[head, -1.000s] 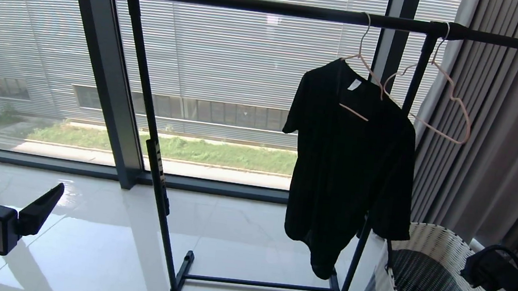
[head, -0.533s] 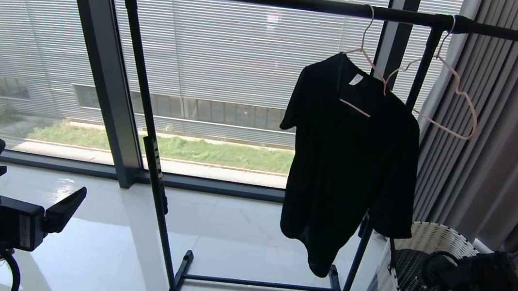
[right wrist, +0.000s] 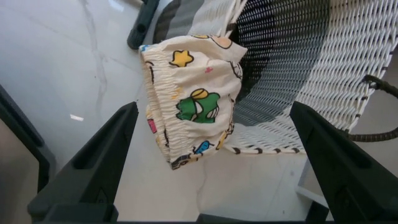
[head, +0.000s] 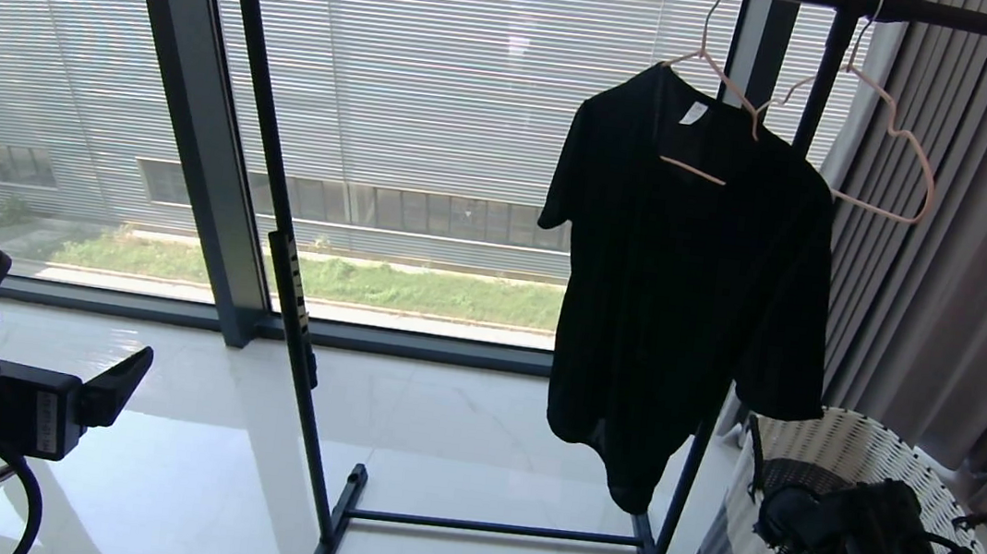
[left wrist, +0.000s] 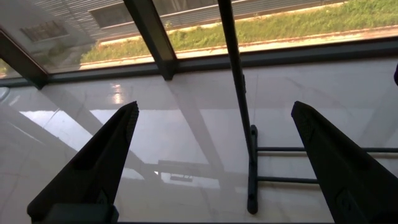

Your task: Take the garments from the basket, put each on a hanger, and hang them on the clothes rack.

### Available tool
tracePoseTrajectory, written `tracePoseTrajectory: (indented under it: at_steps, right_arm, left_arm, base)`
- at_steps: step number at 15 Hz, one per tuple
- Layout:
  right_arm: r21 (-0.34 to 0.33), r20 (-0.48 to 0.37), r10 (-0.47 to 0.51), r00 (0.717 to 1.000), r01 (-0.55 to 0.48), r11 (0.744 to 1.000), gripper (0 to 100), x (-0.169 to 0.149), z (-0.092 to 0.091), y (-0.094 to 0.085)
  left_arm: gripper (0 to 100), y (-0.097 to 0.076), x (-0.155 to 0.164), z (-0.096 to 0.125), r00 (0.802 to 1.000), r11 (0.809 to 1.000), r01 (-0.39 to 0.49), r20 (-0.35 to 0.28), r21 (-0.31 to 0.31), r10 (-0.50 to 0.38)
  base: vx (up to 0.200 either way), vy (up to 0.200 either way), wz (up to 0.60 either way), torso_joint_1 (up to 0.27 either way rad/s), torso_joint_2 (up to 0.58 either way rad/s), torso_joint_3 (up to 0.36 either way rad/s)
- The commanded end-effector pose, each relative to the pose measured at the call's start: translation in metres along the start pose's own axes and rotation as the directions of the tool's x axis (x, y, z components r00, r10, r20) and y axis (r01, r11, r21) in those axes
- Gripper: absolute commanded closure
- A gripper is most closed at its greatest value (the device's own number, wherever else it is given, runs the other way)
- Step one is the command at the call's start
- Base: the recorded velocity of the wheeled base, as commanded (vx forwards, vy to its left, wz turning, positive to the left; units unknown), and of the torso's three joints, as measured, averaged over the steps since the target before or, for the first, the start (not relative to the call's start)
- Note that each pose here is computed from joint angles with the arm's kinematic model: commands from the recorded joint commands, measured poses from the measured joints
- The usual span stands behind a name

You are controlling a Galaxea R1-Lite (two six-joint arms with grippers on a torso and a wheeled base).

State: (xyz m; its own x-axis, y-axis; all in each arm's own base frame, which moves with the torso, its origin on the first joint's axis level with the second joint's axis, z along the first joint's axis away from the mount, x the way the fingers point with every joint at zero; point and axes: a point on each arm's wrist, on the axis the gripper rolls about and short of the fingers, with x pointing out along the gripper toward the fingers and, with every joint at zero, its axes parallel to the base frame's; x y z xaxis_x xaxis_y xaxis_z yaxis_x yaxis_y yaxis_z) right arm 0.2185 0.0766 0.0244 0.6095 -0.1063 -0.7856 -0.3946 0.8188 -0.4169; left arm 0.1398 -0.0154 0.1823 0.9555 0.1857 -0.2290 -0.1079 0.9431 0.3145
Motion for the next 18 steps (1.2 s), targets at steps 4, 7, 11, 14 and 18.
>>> tracePoseTrajectory:
  at_steps: [4,7,11,14,18]
  right_arm:
    - [-0.11,-0.085,0.022,0.996,-0.032,0.993,0,0.032,-0.009,0.013]
    - [-0.12,-0.107,0.008,0.994,-0.021,0.993,0,0.051,-0.008,0.019]
    - [-0.126,-0.131,0.002,0.991,-0.019,0.992,0,0.064,-0.008,0.022]
    - [-0.111,-0.141,-0.008,0.99,-0.008,0.994,0,0.073,-0.007,0.017]
    - [-0.125,-0.149,-0.025,0.989,0.006,0.992,0,0.082,-0.007,0.006]
  left_arm:
    - [0,0.0,0.0,0.0,1.0,1.0,-0.002,0.001,0.0,0.002]
    - [0,0.0,-0.001,0.0,1.0,1.0,-0.002,0.005,0.0,0.002]
    - [0,0.001,-0.001,0.0,1.0,1.0,-0.003,0.004,0.0,0.003]
    - [0,0.0,0.0,0.0,1.0,1.0,-0.002,0.0,0.0,0.002]
    - [0,0.0,0.0,-0.002,1.0,1.0,-0.001,-0.006,0.002,0.001]
  base:
    - [0.0,0.0,0.0,0.0,0.0,0.0]
    - [0.0,0.0,0.0,0.0,0.0,0.0]
    - [0.0,0.0,0.0,0.0,0.0,0.0]
    - [0.0,0.0,0.0,0.0,0.0,0.0]
    - [0.0,0.0,0.0,0.0,0.0,0.0]
